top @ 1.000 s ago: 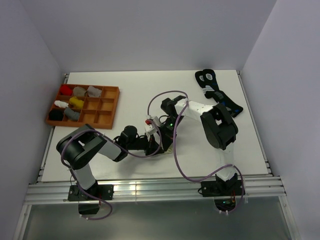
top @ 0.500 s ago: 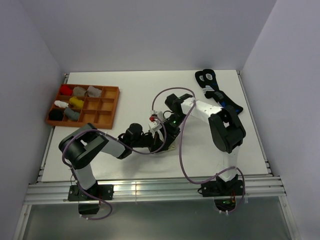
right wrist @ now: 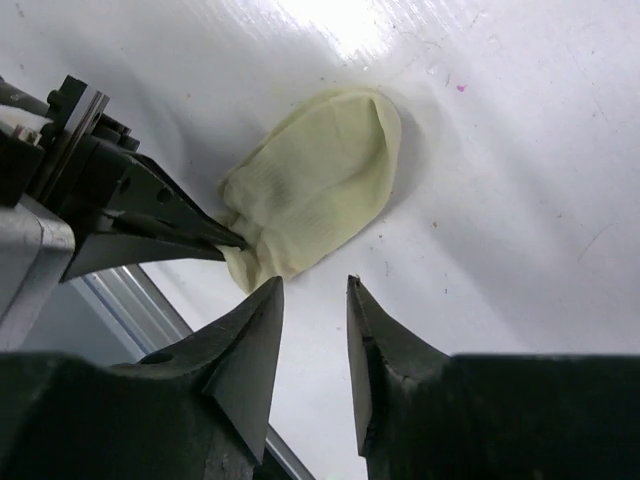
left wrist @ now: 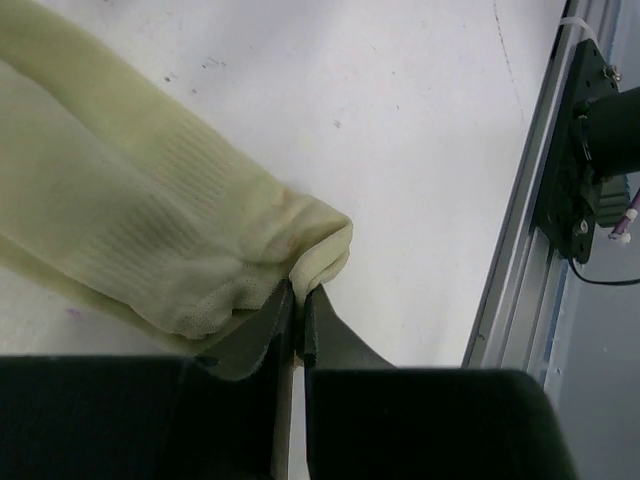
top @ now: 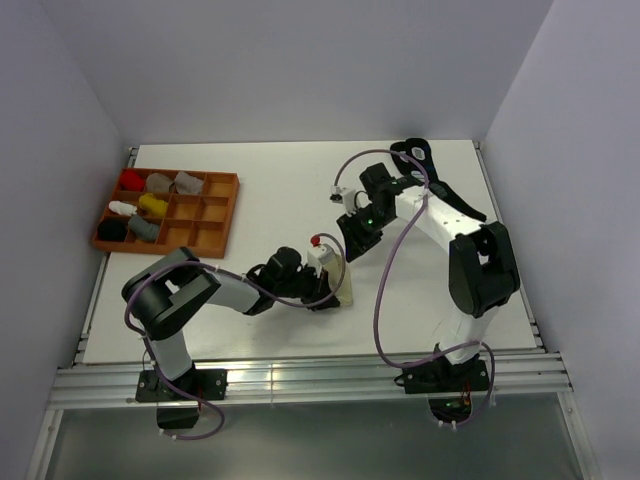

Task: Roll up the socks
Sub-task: Roll the sock at the center of the board.

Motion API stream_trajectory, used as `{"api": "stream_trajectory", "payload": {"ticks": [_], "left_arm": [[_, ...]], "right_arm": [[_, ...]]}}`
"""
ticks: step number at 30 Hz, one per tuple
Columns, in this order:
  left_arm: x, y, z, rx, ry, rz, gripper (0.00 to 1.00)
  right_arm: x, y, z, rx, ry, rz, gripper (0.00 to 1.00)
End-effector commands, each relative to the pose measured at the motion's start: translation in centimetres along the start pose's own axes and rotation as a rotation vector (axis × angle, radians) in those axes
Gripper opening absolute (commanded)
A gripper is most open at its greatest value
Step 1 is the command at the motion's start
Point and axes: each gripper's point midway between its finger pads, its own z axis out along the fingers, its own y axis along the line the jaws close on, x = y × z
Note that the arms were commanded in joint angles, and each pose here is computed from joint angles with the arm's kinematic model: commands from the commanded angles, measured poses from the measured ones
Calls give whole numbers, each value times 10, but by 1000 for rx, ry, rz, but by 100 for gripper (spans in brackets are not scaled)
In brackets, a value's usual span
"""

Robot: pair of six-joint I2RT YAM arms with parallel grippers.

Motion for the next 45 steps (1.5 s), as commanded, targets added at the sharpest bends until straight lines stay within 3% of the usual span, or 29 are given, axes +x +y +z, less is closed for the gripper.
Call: {"api": "stream_trajectory", "payload": {"ticks": [1, 14, 31, 41, 45], "left_arm": [[-10, 0, 4, -53, 11, -12, 0], [-8, 5, 11, -104, 69, -87, 0], [17, -16, 10, -15, 164, -244, 0], [46, -17, 10, -47, 268, -507, 0], [58, -14, 8, -90, 315, -605, 0]], "right_arm": [[-4, -2, -2, 27, -12, -5, 38], [-3, 3, 26, -93, 80, 44, 29], [-7, -28, 69, 27, 147, 127, 27], [-7, -21, 59, 23, 110, 100, 27], [-21, -18, 40, 39, 30, 100, 28]]}}
